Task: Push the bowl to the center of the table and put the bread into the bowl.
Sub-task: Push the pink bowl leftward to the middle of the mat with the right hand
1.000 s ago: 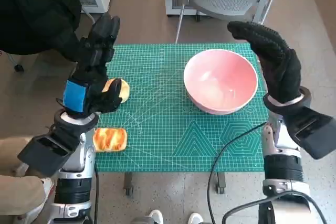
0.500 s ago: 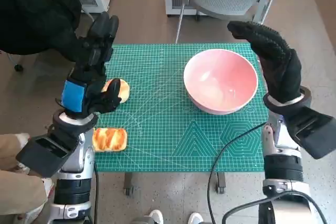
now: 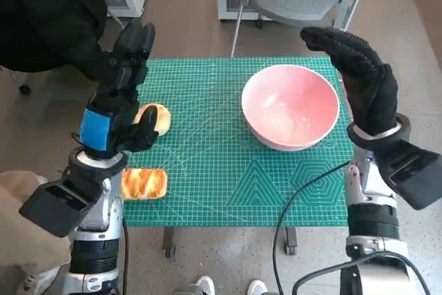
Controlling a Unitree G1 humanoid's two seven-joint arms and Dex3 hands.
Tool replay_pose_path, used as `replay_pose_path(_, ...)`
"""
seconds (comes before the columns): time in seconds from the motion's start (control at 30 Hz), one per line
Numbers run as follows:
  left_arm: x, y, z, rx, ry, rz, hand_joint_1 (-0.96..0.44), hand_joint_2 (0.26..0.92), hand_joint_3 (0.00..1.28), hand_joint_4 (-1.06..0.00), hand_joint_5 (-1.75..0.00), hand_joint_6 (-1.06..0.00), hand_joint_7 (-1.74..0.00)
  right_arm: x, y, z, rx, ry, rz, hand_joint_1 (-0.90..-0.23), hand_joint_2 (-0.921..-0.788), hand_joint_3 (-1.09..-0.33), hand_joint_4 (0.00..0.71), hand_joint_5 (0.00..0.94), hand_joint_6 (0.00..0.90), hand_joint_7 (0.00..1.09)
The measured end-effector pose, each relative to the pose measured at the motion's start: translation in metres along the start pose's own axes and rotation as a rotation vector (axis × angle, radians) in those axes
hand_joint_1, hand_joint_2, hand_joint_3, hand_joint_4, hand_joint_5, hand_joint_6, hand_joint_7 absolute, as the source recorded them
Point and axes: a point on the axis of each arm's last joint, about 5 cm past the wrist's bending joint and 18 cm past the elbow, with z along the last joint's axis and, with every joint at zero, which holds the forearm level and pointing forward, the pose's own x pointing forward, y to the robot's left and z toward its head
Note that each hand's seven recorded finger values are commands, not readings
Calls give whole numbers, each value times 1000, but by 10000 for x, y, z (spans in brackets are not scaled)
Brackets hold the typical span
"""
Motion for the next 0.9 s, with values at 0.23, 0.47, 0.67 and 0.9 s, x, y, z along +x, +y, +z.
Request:
replay_pose_path(0.23, -24, -2, 8, 0, 5, 1, -743, 921, 679, 1, -152, 1, -297, 0, -3, 3, 0, -3, -2, -682, -921, -689, 91, 3, 173, 6)
replay_pose_path(0.47, -27, -3, 21, 2, 1, 3, -747, 921, 681, 1, -151, 1, -284, -16, -15, -4, 2, 2, -14, -682, -921, -689, 97, 5, 173, 6)
replay_pose_path(0.67, -37, 0, 17, -2, 7, 6, -740, 921, 684, 1, -151, 1, -281, -27, -25, -8, 1, 7, -23, -681, -921, -691, 101, 6, 174, 6)
replay_pose_path(0.9, -54, -1, 14, -5, 18, 7, -737, 921, 685, 1, -156, 1, -283, -42, -41, -7, -6, 16, -36, -684, -921, -690, 102, 5, 174, 6)
